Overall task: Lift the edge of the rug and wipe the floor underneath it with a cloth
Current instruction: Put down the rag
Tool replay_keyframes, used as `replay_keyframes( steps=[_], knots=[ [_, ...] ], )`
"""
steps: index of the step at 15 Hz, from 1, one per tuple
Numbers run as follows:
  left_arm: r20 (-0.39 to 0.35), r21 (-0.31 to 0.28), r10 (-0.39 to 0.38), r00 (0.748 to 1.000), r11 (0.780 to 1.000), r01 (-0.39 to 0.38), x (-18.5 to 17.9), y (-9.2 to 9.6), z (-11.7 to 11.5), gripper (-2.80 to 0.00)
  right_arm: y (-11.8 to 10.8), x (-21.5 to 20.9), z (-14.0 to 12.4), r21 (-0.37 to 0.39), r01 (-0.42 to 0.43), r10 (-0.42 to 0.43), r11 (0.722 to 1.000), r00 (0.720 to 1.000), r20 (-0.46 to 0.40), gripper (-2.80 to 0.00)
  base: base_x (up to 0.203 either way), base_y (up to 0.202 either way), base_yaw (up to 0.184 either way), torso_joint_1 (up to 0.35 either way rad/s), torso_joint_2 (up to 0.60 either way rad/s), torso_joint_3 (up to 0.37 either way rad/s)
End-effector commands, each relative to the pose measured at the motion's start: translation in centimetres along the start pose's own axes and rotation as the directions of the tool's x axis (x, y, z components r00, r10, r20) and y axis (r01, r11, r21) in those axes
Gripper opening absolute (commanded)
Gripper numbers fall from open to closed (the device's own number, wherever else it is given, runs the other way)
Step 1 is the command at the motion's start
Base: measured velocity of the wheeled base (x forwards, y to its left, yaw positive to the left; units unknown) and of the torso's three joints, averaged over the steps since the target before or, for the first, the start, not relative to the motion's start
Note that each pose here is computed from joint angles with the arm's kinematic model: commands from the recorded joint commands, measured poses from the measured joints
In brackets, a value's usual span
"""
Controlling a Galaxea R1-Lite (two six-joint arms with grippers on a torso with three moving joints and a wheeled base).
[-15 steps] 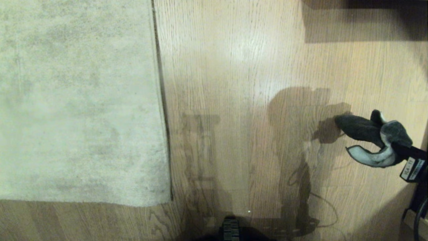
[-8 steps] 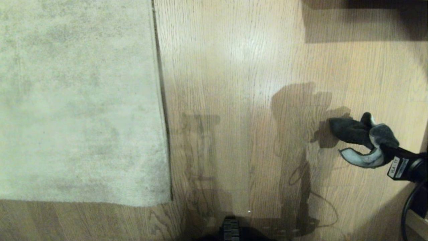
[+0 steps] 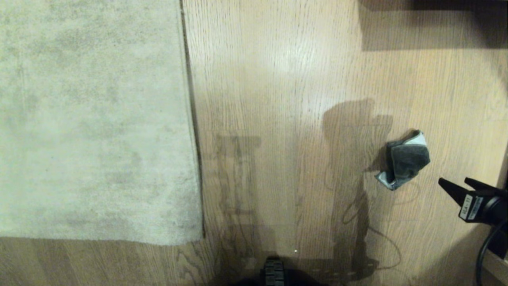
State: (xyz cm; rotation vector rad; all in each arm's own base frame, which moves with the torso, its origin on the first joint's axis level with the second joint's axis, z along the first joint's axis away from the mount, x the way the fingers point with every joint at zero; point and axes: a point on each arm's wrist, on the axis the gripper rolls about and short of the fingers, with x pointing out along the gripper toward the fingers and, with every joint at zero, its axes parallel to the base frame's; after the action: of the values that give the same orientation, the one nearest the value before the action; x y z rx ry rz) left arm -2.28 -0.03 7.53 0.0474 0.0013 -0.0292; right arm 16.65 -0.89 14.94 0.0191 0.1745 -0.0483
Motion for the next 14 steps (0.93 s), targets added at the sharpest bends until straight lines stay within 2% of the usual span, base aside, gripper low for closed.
replay_keyframes(
  steps=[1,14],
  knots=[
    [0.000,0.000,0.000,1.000,1.000,0.000,0.00,0.00,0.00,-2.80,0.01,-0.16,-0.33,0.001,-0.001,0.001,1.000,1.000,0.012,0.00,0.000,0.000,0.000,0.000,0.00,0.000],
    [0.000,0.000,0.000,1.000,1.000,0.000,0.00,0.00,0.00,-2.80,-0.04,0.06,0.29,0.001,0.003,-0.003,1.000,0.995,0.101,0.00,0.000,0.000,0.000,0.000,0.00,0.000]
  ],
)
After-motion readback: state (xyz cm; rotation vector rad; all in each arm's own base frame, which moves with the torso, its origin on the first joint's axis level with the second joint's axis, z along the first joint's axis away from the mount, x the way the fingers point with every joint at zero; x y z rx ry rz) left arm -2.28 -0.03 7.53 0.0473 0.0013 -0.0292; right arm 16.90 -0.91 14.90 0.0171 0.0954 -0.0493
